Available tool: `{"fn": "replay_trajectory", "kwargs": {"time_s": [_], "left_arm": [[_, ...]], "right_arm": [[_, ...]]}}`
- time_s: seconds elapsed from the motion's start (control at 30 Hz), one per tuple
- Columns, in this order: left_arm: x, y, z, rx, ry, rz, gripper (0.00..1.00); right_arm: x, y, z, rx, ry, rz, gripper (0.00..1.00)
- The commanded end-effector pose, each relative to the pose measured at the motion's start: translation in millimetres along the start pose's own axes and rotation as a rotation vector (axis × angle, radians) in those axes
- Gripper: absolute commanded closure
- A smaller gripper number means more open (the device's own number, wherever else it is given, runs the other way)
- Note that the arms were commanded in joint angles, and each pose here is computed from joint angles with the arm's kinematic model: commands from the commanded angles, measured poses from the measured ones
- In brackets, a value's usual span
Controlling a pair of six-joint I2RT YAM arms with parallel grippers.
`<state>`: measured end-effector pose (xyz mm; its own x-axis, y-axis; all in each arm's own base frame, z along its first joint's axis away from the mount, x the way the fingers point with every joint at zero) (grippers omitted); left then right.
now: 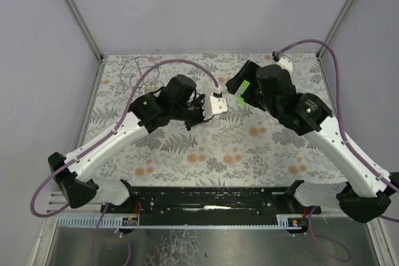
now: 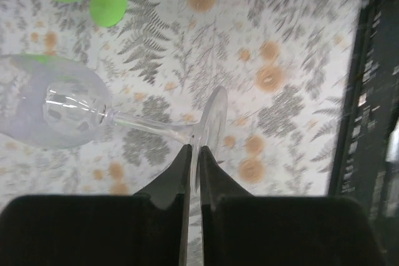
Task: Take the wine glass off the wine glass rack
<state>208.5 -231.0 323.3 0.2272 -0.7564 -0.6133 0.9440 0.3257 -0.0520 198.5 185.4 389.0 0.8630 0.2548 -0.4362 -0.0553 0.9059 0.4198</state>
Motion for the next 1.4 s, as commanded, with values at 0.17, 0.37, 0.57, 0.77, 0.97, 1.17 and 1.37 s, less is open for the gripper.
{"fn": "replay_trajectory", "kwargs": {"time_s": [0.17, 0.37, 0.57, 0.77, 0.97, 1.17, 1.37], "left_arm": [[3.8, 0.8, -9.9, 0.528, -0.092, 0.261, 1.00], [8.4, -7.0, -28.4, 0.692, -0.085, 0.291, 1.00], [8.3, -13.7, -38.2, 0.806, -0.102, 0.298, 1.00], [6.7, -20.8, -46.7, 0.898, -0.107, 0.267, 1.00], [5.3, -26.7, -50.8, 0.955, -0.128, 0.233, 1.00], [4.5, -28.2, -57.4, 1.004, -0.128, 0.231, 1.00], [6.9, -27.1, -61.7, 1.011, -0.110, 0.237, 1.00]], "right_arm": [[23.5, 2.1, 3.8, 0.050, 0.187, 0.089, 0.01], [41.2, 0.1, -5.5, 0.065, 0.276, 0.123, 0.01], [56.2, -3.9, -15.3, 0.088, 0.331, 0.137, 0.01], [68.6, -0.1, -16.3, 0.087, 0.335, 0.154, 0.01], [80.4, 4.0, -20.6, 0.089, 0.367, 0.173, 0.01], [85.7, 4.1, -28.7, 0.091, 0.415, 0.187, 0.01], [82.1, 1.3, -34.6, 0.073, 0.460, 0.193, 0.08]]}}
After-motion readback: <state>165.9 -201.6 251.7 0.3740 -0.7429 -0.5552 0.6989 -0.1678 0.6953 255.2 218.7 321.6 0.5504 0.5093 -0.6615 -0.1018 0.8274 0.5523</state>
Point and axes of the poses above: each gripper's point midway between its finger pads, its own x axis out along the fingers, its own y axis along the line the jaws close on, z = x × y, the point moved 9 cm from there along -x, back along the fingers, and after that the axes turned 14 degrees about -x, right-handed, at the moved point
